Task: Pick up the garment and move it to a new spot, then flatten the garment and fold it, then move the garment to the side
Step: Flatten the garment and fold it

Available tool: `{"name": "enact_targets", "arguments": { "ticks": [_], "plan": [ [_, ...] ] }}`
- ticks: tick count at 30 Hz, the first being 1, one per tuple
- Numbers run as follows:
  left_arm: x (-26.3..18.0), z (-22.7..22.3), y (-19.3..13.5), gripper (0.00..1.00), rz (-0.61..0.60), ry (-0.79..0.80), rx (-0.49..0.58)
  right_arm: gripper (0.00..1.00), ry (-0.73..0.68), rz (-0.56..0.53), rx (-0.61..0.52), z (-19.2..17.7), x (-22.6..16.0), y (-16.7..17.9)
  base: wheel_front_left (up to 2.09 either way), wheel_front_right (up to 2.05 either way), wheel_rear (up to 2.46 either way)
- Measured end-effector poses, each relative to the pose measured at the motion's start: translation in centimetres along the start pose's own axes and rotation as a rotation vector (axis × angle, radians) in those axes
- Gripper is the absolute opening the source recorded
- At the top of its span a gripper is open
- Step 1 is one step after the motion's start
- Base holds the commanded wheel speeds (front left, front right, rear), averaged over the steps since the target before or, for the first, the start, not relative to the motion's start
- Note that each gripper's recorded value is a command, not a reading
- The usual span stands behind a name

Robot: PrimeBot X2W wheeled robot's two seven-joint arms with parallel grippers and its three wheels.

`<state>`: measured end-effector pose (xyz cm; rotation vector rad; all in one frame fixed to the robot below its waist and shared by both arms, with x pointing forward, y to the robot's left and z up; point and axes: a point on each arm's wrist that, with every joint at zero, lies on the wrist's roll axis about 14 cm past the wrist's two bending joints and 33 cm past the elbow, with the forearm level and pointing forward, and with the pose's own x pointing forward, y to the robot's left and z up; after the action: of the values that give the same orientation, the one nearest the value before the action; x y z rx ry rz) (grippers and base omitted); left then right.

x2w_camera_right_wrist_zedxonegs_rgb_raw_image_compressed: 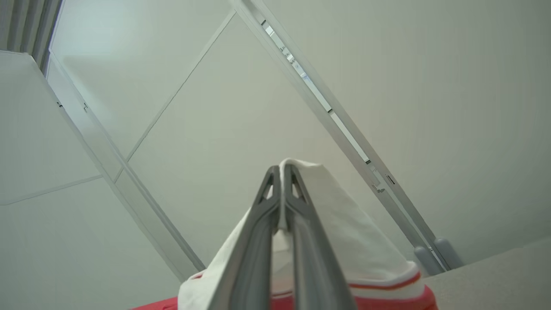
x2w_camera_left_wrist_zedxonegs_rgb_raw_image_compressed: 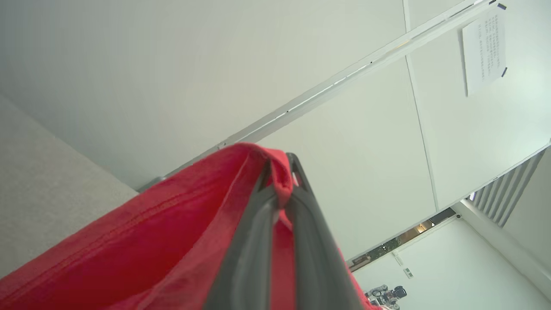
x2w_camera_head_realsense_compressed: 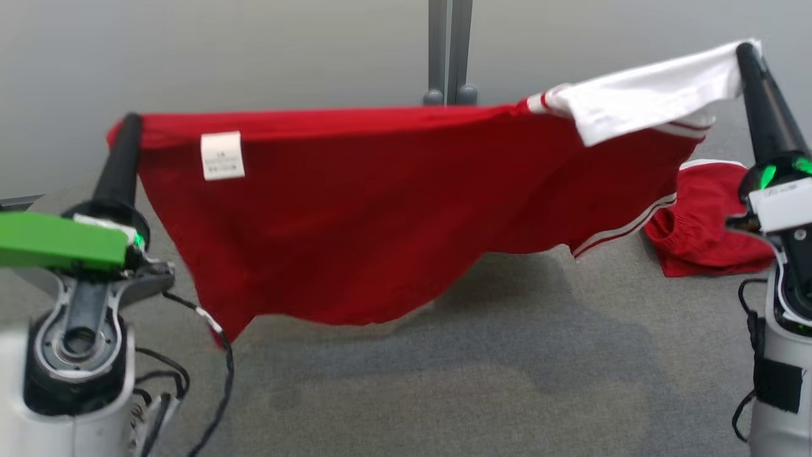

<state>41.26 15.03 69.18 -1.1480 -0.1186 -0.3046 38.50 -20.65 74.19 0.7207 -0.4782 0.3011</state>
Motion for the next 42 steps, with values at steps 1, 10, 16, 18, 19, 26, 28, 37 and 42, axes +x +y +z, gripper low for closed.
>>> {"name": "enact_targets", "arguments": {
  "ticks": [1, 10, 16, 18, 19, 26, 28, 37, 42],
  "plan": [
    [0.4, 0.6, -1.2, 0.0, -0.023, -0.003, 0.026, 0.0, -0.013, 0.016, -0.011, 0.7, 0.4, 0.5, 0.0, 0.0, 0.0],
    [1.8, 2.1, -8.8, 0.0, -0.16, 0.037, 0.217, 0.0, -0.094, 0.138, -0.077, 5.2, 3.1, 5.1, 0.0, 0.0, 0.0],
    [1.4, 2.3, -10.6, 0.0, -0.197, 0.041, 0.253, 0.0, -0.104, 0.182, -0.079, 6.2, 3.4, 6.6, 0.0, 0.0, 0.0],
    [1.2, 2.4, -11.0, 0.0, -0.203, 0.039, 0.26, 0.0, -0.103, 0.192, -0.083, 6.4, 3.4, 6.9, 0.0, 0.0, 0.0],
    [1.2, 2.5, -11.1, 0.0, -0.203, 0.041, 0.264, 0.0, -0.101, 0.194, -0.085, 6.4, 3.4, 7.0, 0.0, 0.0, 0.0],
    [1.2, 2.4, -10.7, 0.0, -0.183, 0.062, 0.299, 0.0, -0.052, 0.185, -0.101, 5.4, 3.9, 6.8, 0.0, 0.0, 0.0],
    [1.6, 2.4, -10.2, 0.0, -0.164, 0.064, 0.31, 0.0, -0.025, 0.171, -0.106, 4.6, 4.3, 6.3, 0.0, 0.0, 0.0],
    [6.0, 3.1, -6.6, 0.0, -0.041, 0.092, 0.415, 0.0, 0.109, 0.123, -0.095, -0.1, 9.5, 4.0, 0.0, 0.0, 0.0],
    [11.2, 4.8, -4.0, 0.0, 0.038, 0.085, 0.567, 0.0, 0.143, 0.081, -0.139, -2.9, 15.4, 2.4, 0.0, 0.0, 0.0]
  ]
}}
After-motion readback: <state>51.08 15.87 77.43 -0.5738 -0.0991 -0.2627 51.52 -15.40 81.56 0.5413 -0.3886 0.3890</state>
